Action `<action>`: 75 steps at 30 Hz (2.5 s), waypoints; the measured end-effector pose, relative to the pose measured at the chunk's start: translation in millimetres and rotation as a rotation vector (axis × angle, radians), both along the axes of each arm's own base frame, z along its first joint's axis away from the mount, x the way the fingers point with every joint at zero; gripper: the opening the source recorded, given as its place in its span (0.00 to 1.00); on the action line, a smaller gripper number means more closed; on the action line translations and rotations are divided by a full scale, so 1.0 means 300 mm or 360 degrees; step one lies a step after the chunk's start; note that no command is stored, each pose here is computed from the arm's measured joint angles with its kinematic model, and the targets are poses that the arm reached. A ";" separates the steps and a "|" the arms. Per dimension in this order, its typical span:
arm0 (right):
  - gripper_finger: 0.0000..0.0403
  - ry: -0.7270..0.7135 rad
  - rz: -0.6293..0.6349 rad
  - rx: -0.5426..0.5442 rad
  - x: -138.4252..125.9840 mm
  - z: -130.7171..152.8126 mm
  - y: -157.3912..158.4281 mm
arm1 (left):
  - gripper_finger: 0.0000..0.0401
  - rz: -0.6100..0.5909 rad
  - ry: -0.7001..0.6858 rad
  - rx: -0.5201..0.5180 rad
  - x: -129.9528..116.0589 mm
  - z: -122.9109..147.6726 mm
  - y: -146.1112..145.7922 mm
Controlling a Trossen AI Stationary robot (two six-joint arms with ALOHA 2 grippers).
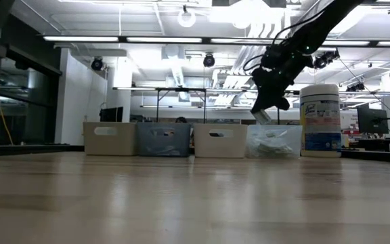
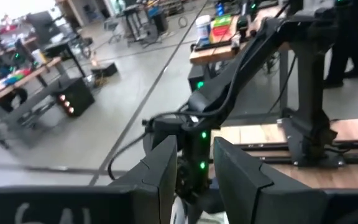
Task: Pick & Place First Aid Supplies
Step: Put the green bandage into the transparent bin, then return to Home Position
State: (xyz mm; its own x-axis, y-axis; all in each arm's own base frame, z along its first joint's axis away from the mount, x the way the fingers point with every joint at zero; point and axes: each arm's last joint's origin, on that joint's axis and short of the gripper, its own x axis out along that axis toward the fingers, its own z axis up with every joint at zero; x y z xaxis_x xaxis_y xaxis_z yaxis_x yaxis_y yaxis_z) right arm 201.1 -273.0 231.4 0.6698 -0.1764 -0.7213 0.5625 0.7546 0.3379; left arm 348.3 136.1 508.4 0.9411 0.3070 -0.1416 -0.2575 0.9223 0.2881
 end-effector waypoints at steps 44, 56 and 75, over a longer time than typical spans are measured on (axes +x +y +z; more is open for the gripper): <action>0.44 0.0089 -0.0117 -0.0160 0.009 0.126 -0.038 | 0.25 0.0866 -0.0575 -0.0434 -0.711 -0.947 -0.403; 0.43 -0.0346 0.0297 -0.0402 -0.113 0.431 0.143 | 0.25 0.0779 -0.0506 -0.0426 -0.800 -1.045 -0.409; 0.42 -0.1239 0.0511 -0.0536 -0.382 0.386 0.586 | 0.25 0.0520 -0.0374 -0.0362 -0.799 -1.141 -0.420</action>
State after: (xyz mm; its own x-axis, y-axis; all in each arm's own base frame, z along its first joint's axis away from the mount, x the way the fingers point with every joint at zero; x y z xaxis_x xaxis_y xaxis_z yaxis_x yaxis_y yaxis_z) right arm 86.5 -97.2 347.3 0.9998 -0.0167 0.0122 0.0128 0.9635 0.2675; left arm 108.4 10.1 166.2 0.8150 0.5785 -0.0340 -0.5792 0.8151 -0.0134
